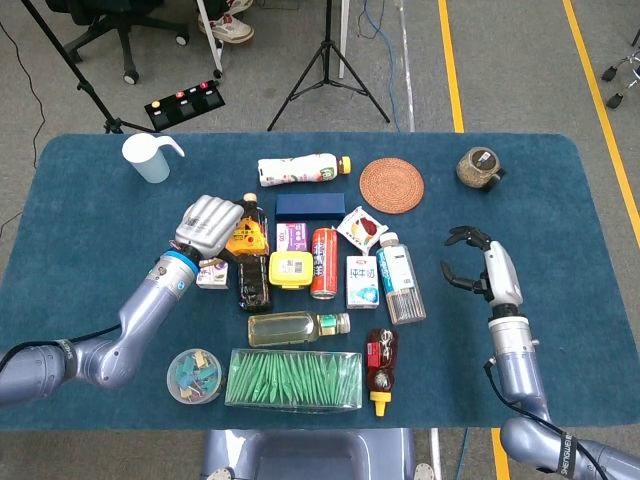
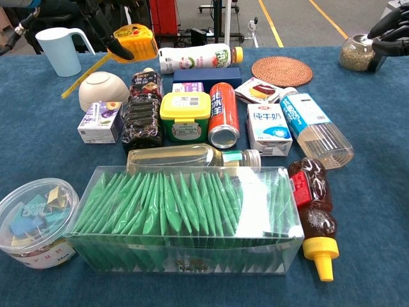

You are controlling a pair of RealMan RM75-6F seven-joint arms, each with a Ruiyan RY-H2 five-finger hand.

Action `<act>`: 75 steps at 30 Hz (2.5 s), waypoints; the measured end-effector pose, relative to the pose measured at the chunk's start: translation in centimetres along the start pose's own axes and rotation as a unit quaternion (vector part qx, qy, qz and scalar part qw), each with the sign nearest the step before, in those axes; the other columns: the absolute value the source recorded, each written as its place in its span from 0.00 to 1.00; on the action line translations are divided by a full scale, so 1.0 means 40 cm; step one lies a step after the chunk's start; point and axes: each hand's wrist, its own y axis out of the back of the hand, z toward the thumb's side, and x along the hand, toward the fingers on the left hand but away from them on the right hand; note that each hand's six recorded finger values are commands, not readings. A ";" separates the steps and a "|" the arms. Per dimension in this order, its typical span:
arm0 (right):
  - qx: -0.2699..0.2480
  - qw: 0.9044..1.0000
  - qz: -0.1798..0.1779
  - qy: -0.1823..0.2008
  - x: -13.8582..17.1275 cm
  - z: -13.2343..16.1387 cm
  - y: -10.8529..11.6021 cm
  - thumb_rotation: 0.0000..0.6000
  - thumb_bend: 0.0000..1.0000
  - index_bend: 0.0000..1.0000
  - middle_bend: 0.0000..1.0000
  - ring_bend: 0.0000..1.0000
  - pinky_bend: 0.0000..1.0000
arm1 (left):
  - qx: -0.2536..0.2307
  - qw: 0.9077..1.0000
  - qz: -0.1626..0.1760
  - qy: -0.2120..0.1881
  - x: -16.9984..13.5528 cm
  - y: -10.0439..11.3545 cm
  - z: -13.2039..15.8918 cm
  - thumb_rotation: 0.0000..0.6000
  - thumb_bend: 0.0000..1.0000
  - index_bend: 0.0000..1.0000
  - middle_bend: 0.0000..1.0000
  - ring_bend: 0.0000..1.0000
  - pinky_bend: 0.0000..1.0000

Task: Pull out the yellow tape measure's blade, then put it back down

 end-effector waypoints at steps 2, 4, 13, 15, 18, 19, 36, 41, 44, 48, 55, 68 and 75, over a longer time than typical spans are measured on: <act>0.003 1.000 0.001 0.003 -0.001 -0.001 0.000 1.00 0.35 0.42 0.27 0.20 0.21 | -0.003 1.000 -0.005 -0.003 0.001 -0.015 0.001 1.00 0.27 0.55 0.44 0.44 0.54; 0.007 1.000 0.001 0.007 -0.001 0.000 0.001 1.00 0.34 0.42 0.27 0.20 0.21 | -0.005 1.000 -0.009 -0.007 0.004 -0.029 0.006 1.00 0.27 0.55 0.44 0.44 0.53; 0.021 1.000 -0.005 0.022 0.003 0.005 0.021 1.00 0.34 0.42 0.27 0.19 0.20 | -0.002 0.999 -0.020 -0.031 0.029 -0.076 0.066 1.00 0.27 0.55 0.44 0.42 0.48; 0.021 0.999 -0.008 0.024 0.006 0.005 0.026 1.00 0.34 0.42 0.27 0.19 0.20 | 0.001 0.999 -0.023 -0.037 0.036 -0.084 0.084 1.00 0.27 0.55 0.44 0.40 0.46; 0.022 0.999 -0.013 0.027 0.011 0.005 0.035 1.00 0.34 0.42 0.27 0.19 0.20 | 0.006 0.999 -0.026 -0.043 0.042 -0.094 0.104 1.00 0.27 0.55 0.44 0.37 0.44; 0.022 0.999 -0.014 0.028 0.013 0.005 0.039 1.00 0.34 0.42 0.27 0.19 0.20 | 0.009 0.999 -0.026 -0.046 0.044 -0.099 0.112 1.00 0.27 0.55 0.44 0.35 0.43; 0.021 0.999 -0.016 0.030 0.020 -0.002 0.050 1.00 0.34 0.41 0.27 0.19 0.19 | 0.033 0.997 -0.047 -0.042 0.053 -0.138 0.134 1.00 0.23 0.24 0.13 0.00 0.24; 0.021 0.999 -0.017 0.033 0.019 0.001 0.053 1.00 0.34 0.41 0.27 0.19 0.19 | 0.035 0.997 -0.047 -0.041 0.049 -0.134 0.131 1.00 0.22 0.14 0.06 0.00 0.20; 0.023 0.999 -0.021 0.035 0.018 0.002 0.058 1.00 0.34 0.41 0.27 0.19 0.19 | 0.034 0.998 -0.041 -0.041 0.045 -0.126 0.129 1.00 0.22 0.13 0.05 0.00 0.19; 0.024 0.999 -0.023 0.036 0.017 0.002 0.062 1.00 0.34 0.40 0.27 0.19 0.19 | 0.031 0.998 -0.034 -0.038 0.040 -0.116 0.119 1.00 0.22 0.13 0.05 0.00 0.19; 0.044 0.998 -0.032 0.045 0.013 0.002 0.085 1.00 0.34 0.40 0.27 0.19 0.19 | 0.017 0.999 -0.009 -0.026 0.009 -0.079 0.081 1.00 0.22 0.13 0.05 0.00 0.19; 0.111 0.991 -0.045 0.058 0.011 -0.023 0.104 1.00 0.34 0.40 0.27 0.21 0.21 | -0.061 0.995 0.049 0.069 -0.153 -0.040 -0.159 1.00 0.22 0.14 0.05 0.00 0.20; 0.139 0.987 -0.049 0.059 0.029 -0.041 0.110 1.00 0.35 0.40 0.28 0.21 0.22 | -0.105 0.985 0.065 0.124 -0.255 -0.069 -0.300 1.00 0.22 0.17 0.06 0.00 0.21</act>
